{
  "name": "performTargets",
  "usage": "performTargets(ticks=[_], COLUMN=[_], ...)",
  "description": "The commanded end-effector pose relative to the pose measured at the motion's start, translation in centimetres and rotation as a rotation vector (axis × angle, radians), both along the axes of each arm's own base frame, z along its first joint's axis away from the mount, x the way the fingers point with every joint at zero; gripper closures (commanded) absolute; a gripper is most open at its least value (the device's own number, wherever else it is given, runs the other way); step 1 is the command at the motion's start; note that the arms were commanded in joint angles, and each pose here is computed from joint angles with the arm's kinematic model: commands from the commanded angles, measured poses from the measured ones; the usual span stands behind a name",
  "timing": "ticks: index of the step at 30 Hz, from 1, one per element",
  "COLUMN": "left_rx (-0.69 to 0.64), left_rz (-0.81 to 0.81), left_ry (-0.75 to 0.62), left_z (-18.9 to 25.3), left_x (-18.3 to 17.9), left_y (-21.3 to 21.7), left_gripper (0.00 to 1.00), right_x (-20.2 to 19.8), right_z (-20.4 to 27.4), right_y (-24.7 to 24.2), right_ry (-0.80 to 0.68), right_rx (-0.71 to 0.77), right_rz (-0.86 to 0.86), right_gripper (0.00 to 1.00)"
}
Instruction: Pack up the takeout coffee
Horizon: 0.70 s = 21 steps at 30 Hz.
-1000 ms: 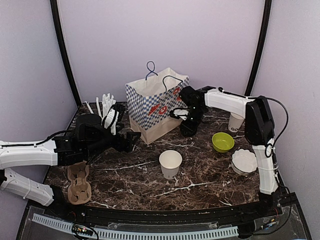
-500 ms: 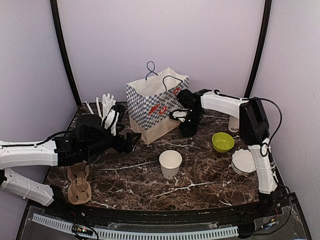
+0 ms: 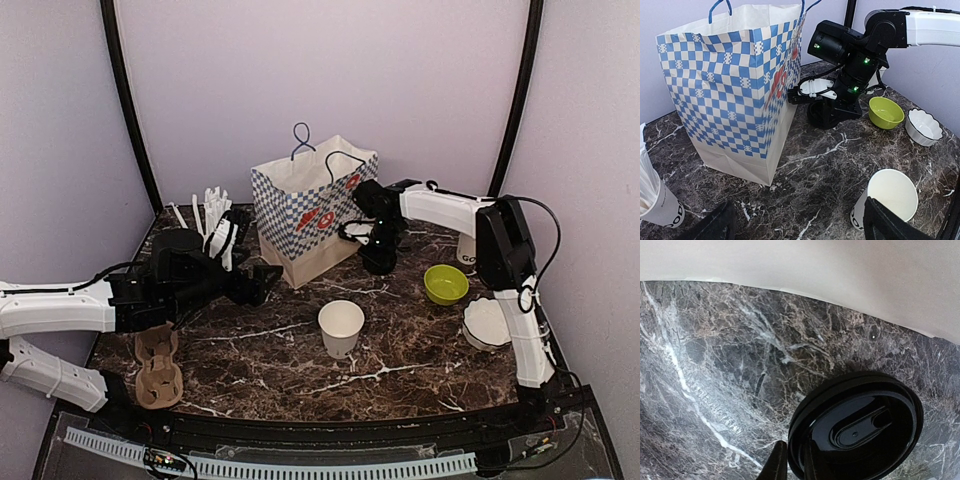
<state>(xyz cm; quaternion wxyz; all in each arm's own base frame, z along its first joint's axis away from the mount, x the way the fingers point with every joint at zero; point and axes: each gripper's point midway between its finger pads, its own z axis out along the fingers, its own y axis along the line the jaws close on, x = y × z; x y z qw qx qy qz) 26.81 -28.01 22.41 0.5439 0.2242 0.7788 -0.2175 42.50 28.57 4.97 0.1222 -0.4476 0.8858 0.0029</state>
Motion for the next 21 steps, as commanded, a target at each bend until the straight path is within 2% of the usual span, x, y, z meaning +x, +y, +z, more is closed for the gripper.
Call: performTargets(ticks=[1, 7, 13, 18, 20, 21], left_rx=[-0.028, -0.024, 0.0, 0.011, 0.007, 0.004], left_rz=[-0.004, -0.005, -0.058, -0.11, -0.14, -0.16], left_ry=[-0.004, -0.008, -0.026, -0.039, -0.04, -0.035], left_z=[0.2, 0.4, 0.8, 1.3, 1.6, 1.5], left_x=[0.0, 0.0, -0.1, 0.4, 0.6, 0.5], left_y=[0.0, 0.0, -1.1, -2.9, -3.9, -4.4], left_gripper=[0.1, 0.1, 0.1, 0.1, 0.1, 0.1], right_x=[1.1, 0.3, -0.4, -0.4, -0.9, -2.0], right_z=[0.1, 3.0, 9.4, 12.7, 12.7, 13.0], right_y=[-0.2, -0.5, -1.6, -2.5, -2.3, -1.3], right_ry=[-0.025, -0.058, -0.146, -0.132, -0.054, 0.034], right_rx=[0.0, 0.033, 0.143, 0.325, 0.427, 0.534], right_rz=[-0.02, -0.021, -0.034, -0.054, -0.046, -0.01], right_gripper=[0.92, 0.97, 0.98, 1.0, 1.0, 1.0])
